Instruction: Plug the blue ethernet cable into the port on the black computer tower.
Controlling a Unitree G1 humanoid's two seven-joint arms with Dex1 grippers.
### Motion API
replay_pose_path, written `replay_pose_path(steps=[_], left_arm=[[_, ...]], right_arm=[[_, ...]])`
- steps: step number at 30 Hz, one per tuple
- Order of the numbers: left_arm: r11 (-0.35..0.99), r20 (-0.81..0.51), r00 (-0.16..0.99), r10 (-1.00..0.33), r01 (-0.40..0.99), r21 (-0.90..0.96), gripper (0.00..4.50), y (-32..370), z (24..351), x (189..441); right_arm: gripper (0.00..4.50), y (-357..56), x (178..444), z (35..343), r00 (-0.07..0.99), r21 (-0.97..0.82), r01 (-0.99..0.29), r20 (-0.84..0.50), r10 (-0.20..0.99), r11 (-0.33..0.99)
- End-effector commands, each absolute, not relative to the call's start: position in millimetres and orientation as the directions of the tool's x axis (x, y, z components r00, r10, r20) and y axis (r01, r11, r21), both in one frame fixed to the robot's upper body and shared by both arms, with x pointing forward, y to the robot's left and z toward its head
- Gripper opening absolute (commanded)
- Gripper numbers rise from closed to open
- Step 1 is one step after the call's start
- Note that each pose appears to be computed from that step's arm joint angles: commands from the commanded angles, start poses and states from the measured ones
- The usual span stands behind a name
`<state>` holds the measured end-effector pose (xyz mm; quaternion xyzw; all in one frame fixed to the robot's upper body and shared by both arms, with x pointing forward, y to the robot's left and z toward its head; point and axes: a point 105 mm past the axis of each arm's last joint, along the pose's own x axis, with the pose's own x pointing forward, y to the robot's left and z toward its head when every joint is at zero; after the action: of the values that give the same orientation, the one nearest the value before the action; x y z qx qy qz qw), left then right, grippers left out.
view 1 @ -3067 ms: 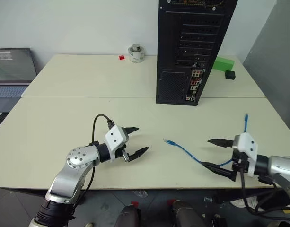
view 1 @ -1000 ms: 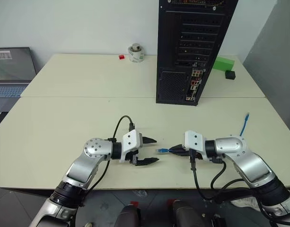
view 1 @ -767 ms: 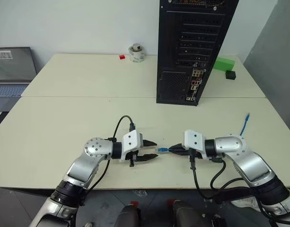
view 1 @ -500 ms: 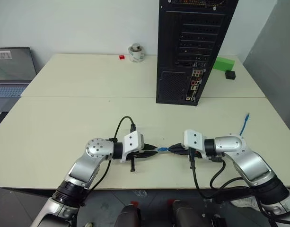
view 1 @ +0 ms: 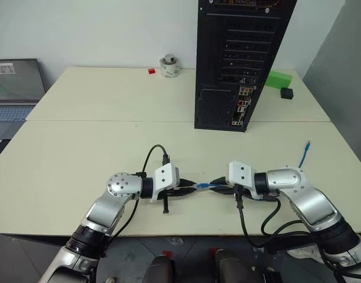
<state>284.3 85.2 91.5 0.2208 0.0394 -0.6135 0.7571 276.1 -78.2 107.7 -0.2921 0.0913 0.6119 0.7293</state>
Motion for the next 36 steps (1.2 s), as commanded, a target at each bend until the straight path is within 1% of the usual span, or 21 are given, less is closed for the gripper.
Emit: replay_pose_path(steps=[1,2,3,4,5,8,9,12,15,19,23,25,27,29,36], left_arm=[[0.158,-0.307,0.265,-0.914,0.930,0.332,0.24,86,99,286],[0.165,-0.302,0.271,-0.914,0.928,0.335,0.24,87,100,286],[0.171,-0.298,0.277,-0.914,0.926,0.337,0.24,87,100,287],[0.177,-0.293,0.282,-0.914,0.925,0.336,0.24,87,100,287],[0.183,-0.290,0.286,-0.913,0.924,0.336,0.24,87,100,287],[0.204,-0.278,0.305,-0.911,0.919,0.338,0.24,89,101,287],[0.211,-0.274,0.311,-0.910,0.916,0.340,0.24,89,101,288],[0.219,-0.267,0.330,-0.905,0.902,0.372,0.24,91,103,289],[0.200,-0.273,0.345,-0.898,0.872,0.446,0.24,93,102,291],[0.203,-0.233,0.384,-0.893,0.808,0.553,0.24,92,107,298],[0.235,-0.140,0.415,-0.899,0.726,0.646,0.24,87,119,303],[0.197,-0.112,0.397,-0.911,0.657,0.728,0.24,84,122,299],[0.149,-0.079,0.350,-0.933,0.577,0.803,0.24,79,124,289],[0.139,-0.052,0.330,-0.942,0.527,0.838,0.24,77,126,286],[0.159,0.004,0.354,-0.935,0.410,0.898,0.24,81,129,291]], right_arm=[[1.85,-79,274,124,0.209,-0.331,-0.942,-0.468,0.858,0.049],[2.05,-81,274,126,0.207,-0.326,-0.944,-0.467,0.859,0.050],[2.36,-83,275,128,0.208,-0.325,-0.944,-0.466,0.860,0.052],[2.50,-85,276,132,0.214,-0.325,-0.944,-0.461,0.861,0.061],[2.80,-88,277,134,0.220,-0.324,-0.943,-0.456,0.862,0.070],[3.48,-95,280,143,0.249,-0.322,-0.941,-0.436,0.865,0.108],[3.79,-98,282,146,0.260,-0.322,-0.939,-0.429,0.865,0.122],[4.50,-105,284,151,0.292,-0.314,-0.934,-0.403,0.867,0.169],[4.50,-110,285,154,0.313,-0.299,-0.932,-0.387,0.867,0.203],[4.50,-114,285,159,0.342,-0.253,-0.930,-0.344,0.874,0.265],[4.50,-111,287,165,0.363,-0.141,-0.931,-0.280,0.889,0.336],[4.50,-105,288,169,0.359,-0.067,-0.933,-0.244,0.901,0.354],[4.50,-98,288,169,0.338,0.031,-0.935,-0.228,0.913,0.354],[4.50,-94,289,168,0.329,0.083,-0.931,-0.229,0.916,0.356],[4.50,-83,290,170,0.305,0.170,-0.924,-0.213,0.928,0.343]])
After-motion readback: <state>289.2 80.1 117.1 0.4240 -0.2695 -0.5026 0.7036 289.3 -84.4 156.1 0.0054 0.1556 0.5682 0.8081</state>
